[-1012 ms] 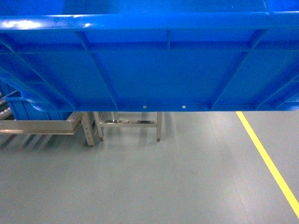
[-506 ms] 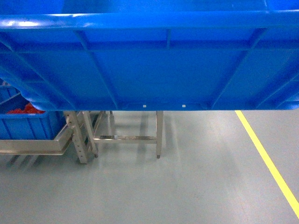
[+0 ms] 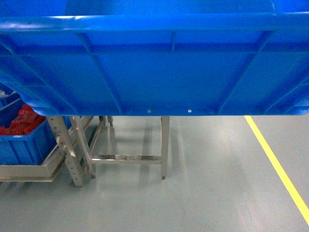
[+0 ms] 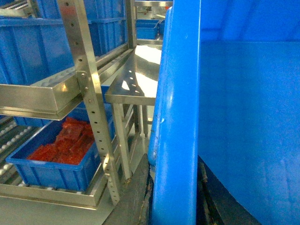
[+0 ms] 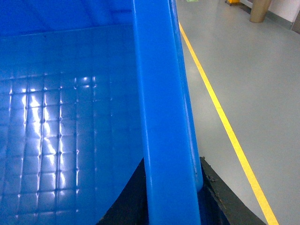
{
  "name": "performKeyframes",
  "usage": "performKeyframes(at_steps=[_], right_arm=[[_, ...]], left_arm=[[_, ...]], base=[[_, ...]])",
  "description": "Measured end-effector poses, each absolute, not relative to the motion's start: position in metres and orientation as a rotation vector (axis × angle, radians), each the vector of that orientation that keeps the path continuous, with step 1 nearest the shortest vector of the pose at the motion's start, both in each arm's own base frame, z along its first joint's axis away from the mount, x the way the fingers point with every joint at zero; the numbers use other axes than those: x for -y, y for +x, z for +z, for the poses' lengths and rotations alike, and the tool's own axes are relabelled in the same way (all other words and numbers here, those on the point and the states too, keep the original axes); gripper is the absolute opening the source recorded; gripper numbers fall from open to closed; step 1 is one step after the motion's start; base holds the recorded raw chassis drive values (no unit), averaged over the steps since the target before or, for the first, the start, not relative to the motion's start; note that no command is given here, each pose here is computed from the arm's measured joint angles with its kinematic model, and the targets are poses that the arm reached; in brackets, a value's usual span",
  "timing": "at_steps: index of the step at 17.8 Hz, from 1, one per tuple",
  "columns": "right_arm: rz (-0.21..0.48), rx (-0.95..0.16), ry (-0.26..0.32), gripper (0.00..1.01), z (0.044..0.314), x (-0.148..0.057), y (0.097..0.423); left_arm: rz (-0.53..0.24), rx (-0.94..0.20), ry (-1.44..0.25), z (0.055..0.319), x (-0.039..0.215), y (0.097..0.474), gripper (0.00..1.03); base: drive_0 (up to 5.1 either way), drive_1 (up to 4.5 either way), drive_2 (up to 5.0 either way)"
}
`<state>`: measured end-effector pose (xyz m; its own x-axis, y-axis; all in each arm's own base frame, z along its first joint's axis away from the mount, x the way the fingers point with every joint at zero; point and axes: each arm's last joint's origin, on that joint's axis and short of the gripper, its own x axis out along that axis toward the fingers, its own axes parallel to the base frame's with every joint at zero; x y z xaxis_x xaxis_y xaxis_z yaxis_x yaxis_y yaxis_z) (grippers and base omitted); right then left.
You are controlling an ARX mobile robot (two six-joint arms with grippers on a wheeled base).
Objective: Place box next to blue box on left shelf
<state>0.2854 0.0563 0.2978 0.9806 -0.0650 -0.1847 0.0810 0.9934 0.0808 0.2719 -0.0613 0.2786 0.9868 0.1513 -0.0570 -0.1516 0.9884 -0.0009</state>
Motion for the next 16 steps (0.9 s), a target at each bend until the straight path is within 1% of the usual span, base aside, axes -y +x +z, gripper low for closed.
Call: performKeyframes(at_steps=[3, 5, 11, 16], right_arm=[[-0.08, -0.175, 0.09, 0.21, 0.2986, -0.0556, 0.2854], [-0.074, -0.181, 0.087, 0.21, 0.2978, -0.0562, 0.2852], [-0.075, -0.177, 0.089, 0.21, 0.2983, -0.056, 0.2853], [-0.073, -0.181, 0.088, 0.21, 0.2978, -0.0563, 0.2853]], left_arm=[[0.154, -0.043, -0.01, 0.2801, 0.062, 0.2716, 0.15], [0.153, -0.057, -0.005, 0.2785, 0.0615, 0.2717, 0.15], [0.154, -0.052, -0.007, 0.2791, 0.0614, 0.2717, 0.15], [0.152, -0.056, -0.005, 0.2787, 0.0615, 0.2717, 0.15]], base=[[-5.0, 2.43, 2.4], [-4.8, 2.68, 2.7], [-4.9, 2.49, 2.5], [-4.4, 0.76, 4.1]])
